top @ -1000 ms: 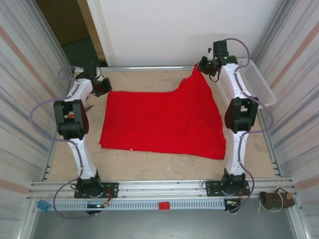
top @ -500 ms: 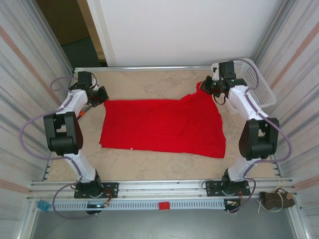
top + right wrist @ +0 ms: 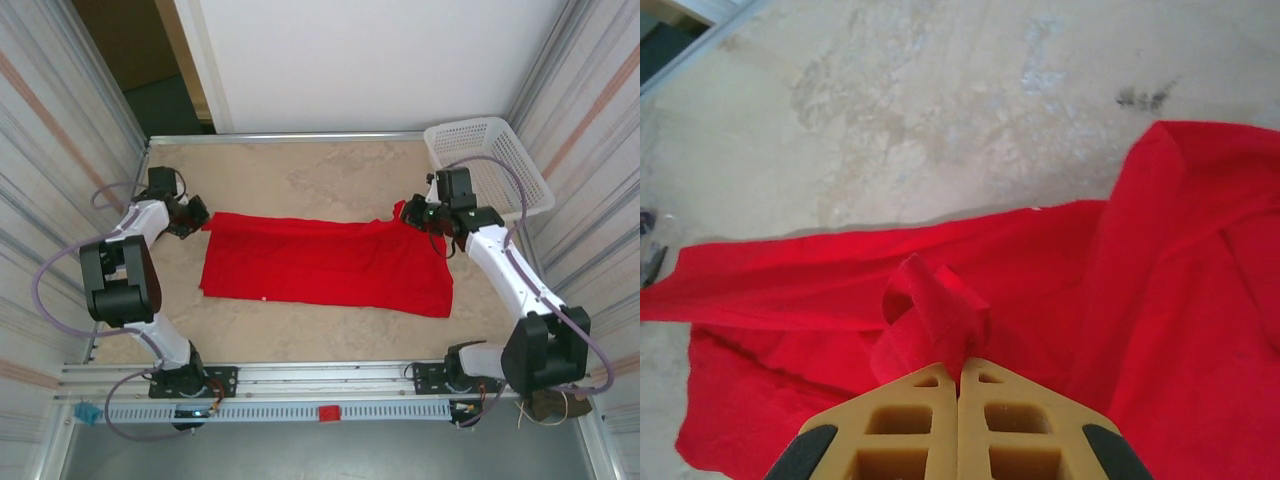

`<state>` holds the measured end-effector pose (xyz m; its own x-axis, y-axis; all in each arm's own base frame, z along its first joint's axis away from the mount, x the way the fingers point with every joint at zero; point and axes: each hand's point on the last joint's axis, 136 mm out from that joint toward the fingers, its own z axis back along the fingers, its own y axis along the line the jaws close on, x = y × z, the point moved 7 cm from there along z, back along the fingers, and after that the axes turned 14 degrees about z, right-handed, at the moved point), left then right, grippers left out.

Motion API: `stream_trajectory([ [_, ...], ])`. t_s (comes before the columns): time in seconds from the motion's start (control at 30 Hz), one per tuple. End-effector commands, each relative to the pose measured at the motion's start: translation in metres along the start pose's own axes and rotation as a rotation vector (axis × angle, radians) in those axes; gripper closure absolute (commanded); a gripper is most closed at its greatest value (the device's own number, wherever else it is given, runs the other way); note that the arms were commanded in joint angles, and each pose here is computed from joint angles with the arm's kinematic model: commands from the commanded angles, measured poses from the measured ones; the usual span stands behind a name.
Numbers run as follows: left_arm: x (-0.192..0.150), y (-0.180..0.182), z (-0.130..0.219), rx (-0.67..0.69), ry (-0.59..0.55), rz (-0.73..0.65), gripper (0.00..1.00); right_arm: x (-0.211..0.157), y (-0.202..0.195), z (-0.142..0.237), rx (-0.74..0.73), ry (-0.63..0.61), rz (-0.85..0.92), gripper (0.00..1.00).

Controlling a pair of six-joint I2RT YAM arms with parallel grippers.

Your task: Fold the inside-out t-shirt

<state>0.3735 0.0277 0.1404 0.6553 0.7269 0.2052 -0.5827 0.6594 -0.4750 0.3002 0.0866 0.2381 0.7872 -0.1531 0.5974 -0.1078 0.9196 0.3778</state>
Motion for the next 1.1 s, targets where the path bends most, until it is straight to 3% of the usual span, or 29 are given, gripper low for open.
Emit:
stream_trajectory([
  [0.0,-0.001,-0.002,0.014,-0.039,-0.039,0.015,1.00,-0.014,-0.003,0.018,-0.064,-0.016,-0.002,1.00],
  [0.4,-0.015,0.011,0.000,-0.036,0.009,0.032,1.00,-0.068,-0.011,0.040,-0.130,0.014,-0.008,1.00],
  [0.83,-0.016,0.017,-0.014,-0.017,0.030,0.029,1.00,-0.120,-0.013,0.033,-0.139,0.108,-0.014,1.00],
  [0.87,-0.016,0.017,-0.014,-0.016,0.032,0.030,1.00,-0.125,-0.013,0.034,-0.146,0.117,-0.015,0.93],
  [0.97,-0.019,0.020,-0.014,-0.006,0.036,0.035,1.00,-0.126,-0.014,0.043,-0.164,0.091,-0.025,0.54],
  [1.0,-0.020,0.021,-0.014,0.000,0.037,0.037,0.96,-0.122,-0.016,0.048,-0.181,0.061,-0.028,0.48],
  [1.07,-0.021,0.022,-0.012,0.005,0.033,0.046,0.76,-0.110,-0.017,0.057,-0.196,0.009,-0.036,0.45],
])
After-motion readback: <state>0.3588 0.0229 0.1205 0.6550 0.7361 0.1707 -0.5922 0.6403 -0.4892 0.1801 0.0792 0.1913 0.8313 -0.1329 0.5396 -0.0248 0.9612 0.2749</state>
